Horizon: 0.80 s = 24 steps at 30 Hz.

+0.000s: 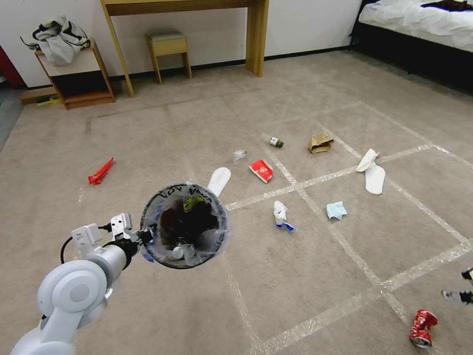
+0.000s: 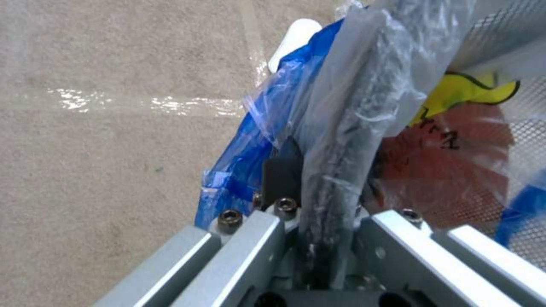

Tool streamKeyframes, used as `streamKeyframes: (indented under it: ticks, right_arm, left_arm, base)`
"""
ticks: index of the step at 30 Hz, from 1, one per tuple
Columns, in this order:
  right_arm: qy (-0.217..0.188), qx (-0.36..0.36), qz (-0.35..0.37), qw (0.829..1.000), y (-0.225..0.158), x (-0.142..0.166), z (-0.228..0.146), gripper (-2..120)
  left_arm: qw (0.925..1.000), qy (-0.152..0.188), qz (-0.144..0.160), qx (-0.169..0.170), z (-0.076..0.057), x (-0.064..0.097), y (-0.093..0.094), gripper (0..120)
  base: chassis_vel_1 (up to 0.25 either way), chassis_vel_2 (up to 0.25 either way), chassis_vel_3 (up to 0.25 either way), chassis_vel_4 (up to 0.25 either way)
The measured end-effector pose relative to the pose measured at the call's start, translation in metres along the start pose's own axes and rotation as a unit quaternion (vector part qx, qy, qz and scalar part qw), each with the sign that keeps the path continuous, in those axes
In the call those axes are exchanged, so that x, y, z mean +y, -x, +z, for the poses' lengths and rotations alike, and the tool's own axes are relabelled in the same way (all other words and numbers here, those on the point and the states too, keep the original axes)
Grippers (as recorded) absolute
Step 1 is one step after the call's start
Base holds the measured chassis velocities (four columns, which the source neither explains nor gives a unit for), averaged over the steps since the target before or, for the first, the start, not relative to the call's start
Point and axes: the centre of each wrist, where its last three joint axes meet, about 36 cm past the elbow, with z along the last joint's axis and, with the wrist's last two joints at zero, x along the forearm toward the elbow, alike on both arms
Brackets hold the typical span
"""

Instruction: Pick up the trash bin and place the garbage on the floor into it.

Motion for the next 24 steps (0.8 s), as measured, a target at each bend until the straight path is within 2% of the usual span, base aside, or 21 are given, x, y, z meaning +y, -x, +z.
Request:
streamKeyframes:
  ticks: [1,3,8,17,24]
  right_arm:
    - [0.000,0.000,0.000,1.000,0.000,0.000,0.000,100]
    - [0.029,0.018,0.011,0.999,0.010,-0.002,0.008,100]
    - [0.050,0.035,0.025,0.998,0.027,-0.008,0.017,100]
    - [0.061,0.052,0.043,0.996,0.049,-0.012,0.029,100]
    - [0.064,0.054,0.019,0.996,0.051,0.011,0.034,100]
  left_arm:
    - [1.0000,0.000,0.000,0.000,0.000,0.000,0.000,0]
    - [1.0000,0.001,-0.003,0.002,0.001,0.002,0.003,0]
    - [1.0000,0.002,-0.003,0.006,0.004,0.002,0.007,0]
    - [0.9999,0.007,-0.003,0.014,0.008,0.001,0.013,0]
    - [0.9998,0.010,-0.004,0.017,0.011,0.001,0.014,0]
  base:
    - [0.000,0.000,0.000,0.000]
    - [0.000,0.000,0.000,0.000]
    - [0.000,0.000,0.000,0.000]
    - [0.000,0.000,0.000,0.000]
    - [0.000,0.000,0.000,0.000]
